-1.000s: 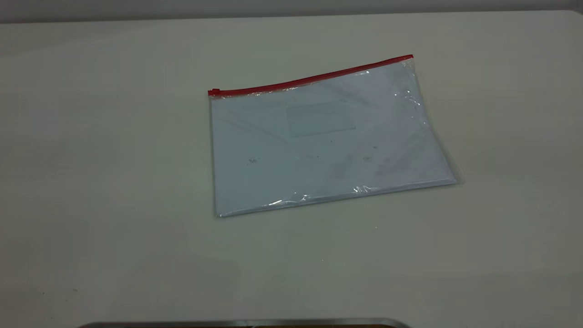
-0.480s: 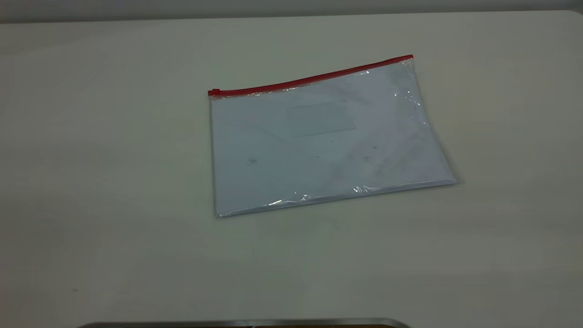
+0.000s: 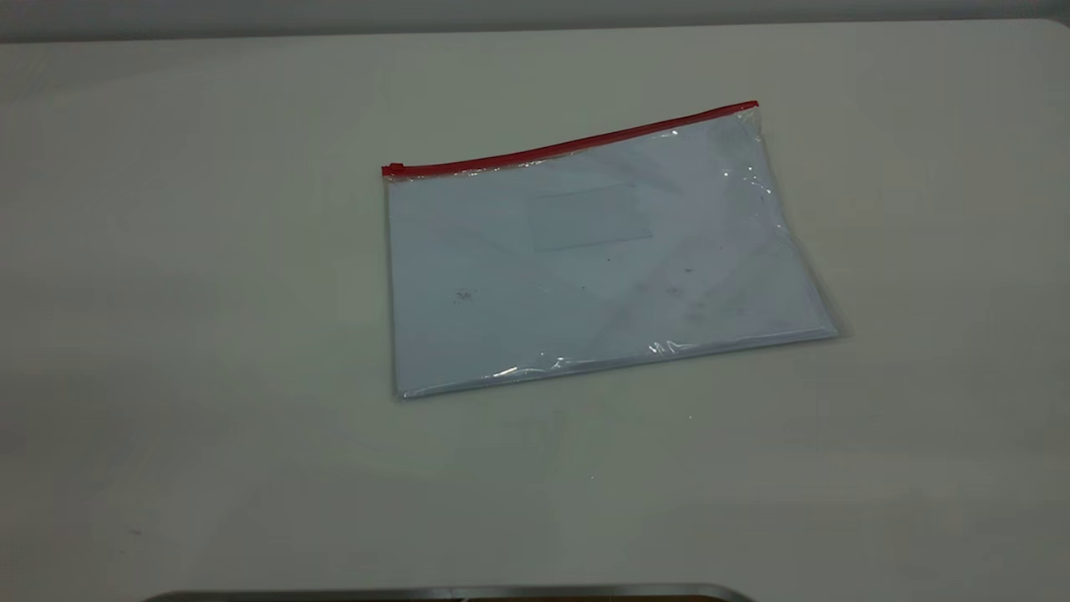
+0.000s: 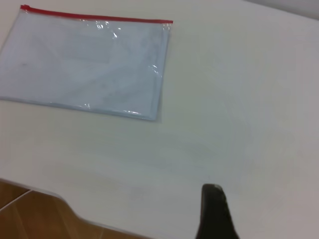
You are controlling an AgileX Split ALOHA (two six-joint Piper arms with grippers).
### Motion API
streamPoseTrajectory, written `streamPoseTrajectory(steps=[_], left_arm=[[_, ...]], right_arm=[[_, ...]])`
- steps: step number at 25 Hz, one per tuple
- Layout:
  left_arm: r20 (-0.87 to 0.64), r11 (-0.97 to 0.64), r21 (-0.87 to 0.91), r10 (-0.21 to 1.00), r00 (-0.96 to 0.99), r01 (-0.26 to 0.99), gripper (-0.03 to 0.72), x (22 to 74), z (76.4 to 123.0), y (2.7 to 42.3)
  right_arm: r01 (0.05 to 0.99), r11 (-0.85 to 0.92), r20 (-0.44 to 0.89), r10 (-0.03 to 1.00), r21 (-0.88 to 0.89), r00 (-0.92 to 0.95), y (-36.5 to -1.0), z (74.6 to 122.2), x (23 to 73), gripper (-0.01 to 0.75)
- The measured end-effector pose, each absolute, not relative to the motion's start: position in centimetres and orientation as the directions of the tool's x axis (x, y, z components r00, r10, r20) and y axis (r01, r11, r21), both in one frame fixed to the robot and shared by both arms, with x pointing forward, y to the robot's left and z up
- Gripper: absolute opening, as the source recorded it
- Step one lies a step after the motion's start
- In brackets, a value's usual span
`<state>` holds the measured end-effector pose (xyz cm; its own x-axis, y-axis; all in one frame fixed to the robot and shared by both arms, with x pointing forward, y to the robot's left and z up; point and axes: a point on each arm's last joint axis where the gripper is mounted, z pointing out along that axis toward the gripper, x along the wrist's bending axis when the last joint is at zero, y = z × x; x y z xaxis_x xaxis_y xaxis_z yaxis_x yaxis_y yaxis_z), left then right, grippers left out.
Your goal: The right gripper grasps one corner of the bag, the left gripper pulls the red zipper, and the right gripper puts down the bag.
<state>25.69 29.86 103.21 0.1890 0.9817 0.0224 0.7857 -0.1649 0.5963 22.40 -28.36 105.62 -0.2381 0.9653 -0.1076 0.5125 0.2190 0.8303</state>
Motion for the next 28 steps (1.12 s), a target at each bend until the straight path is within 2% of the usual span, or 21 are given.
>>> streamPoseTrajectory(steps=[6,23,28], left_arm=[[0.01,-0.144,0.597,0.985,0.172,0.79,0.57,25.7,103.2,29.9],[0.008,-0.142,0.598,0.985,0.17,0.789,0.57,25.7,103.2,29.9],[0.007,-0.056,0.613,0.998,0.065,0.788,0.57,25.5,103.3,30.1]], right_arm=[[0.526,0.194,-0.087,0.971,0.828,-0.222,-28.4,104.2,23.4,0.528],[0.524,0.176,-0.076,0.975,0.833,-0.208,-28.5,104.3,23.5,0.523],[0.524,0.176,-0.076,0.975,0.833,-0.208,-28.5,104.3,23.5,0.523]])
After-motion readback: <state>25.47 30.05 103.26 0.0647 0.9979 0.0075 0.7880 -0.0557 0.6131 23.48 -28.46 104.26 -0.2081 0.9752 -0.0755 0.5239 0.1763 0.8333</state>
